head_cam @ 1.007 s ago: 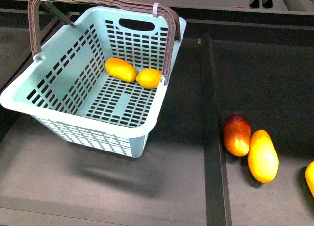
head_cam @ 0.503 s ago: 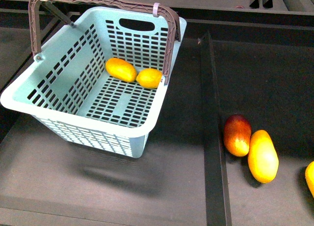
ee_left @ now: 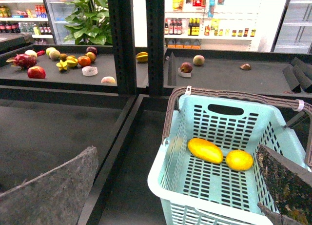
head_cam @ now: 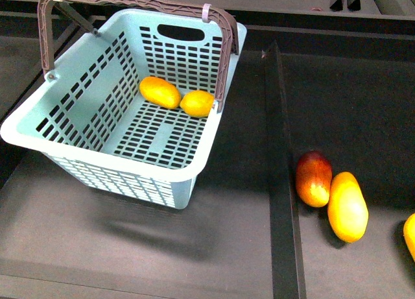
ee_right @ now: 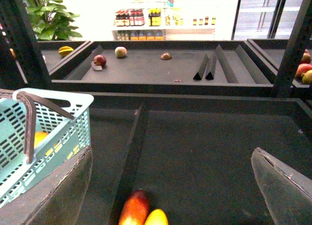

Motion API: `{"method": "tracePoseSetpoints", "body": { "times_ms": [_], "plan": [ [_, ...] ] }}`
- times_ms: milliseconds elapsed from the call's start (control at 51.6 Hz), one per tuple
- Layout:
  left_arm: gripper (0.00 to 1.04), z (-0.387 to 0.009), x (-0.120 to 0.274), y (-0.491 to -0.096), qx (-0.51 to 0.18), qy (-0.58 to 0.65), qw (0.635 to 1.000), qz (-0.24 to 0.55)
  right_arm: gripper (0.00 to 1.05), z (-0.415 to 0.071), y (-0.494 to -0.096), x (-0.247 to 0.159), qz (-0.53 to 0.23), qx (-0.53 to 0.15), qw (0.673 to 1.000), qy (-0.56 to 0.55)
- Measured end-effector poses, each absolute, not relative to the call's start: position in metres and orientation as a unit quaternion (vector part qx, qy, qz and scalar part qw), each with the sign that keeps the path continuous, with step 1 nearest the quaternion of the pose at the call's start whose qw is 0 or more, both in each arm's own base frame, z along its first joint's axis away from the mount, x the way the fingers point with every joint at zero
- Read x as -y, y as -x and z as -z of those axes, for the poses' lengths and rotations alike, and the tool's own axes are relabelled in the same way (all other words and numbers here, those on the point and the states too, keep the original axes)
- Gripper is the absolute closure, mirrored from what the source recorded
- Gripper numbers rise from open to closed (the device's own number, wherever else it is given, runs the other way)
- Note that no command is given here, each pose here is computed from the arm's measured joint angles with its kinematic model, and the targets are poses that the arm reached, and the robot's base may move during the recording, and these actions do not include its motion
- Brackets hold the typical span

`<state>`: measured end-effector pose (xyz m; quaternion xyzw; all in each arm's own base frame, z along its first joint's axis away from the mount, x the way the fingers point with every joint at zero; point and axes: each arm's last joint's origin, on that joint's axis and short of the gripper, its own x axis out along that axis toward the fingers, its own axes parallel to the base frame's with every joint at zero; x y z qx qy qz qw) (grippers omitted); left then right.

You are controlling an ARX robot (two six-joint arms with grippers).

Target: Pick lemon and mango into basket

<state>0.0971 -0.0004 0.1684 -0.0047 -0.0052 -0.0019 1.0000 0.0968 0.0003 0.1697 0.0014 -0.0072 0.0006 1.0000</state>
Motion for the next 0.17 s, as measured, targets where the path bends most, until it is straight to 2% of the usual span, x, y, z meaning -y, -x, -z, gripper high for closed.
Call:
{"method": "tracePoseSetpoints", "body": {
  "times_ms": [174],
  "plan": [
    [0.07, -0.1684, 0.0004, -0.0971, 0.005, 0.005, 1.0, 0.002, 0.09, -0.1697, -0.0968, -0.0003, -0.001, 0.007, 1.0, -0.001]
  ]
}}
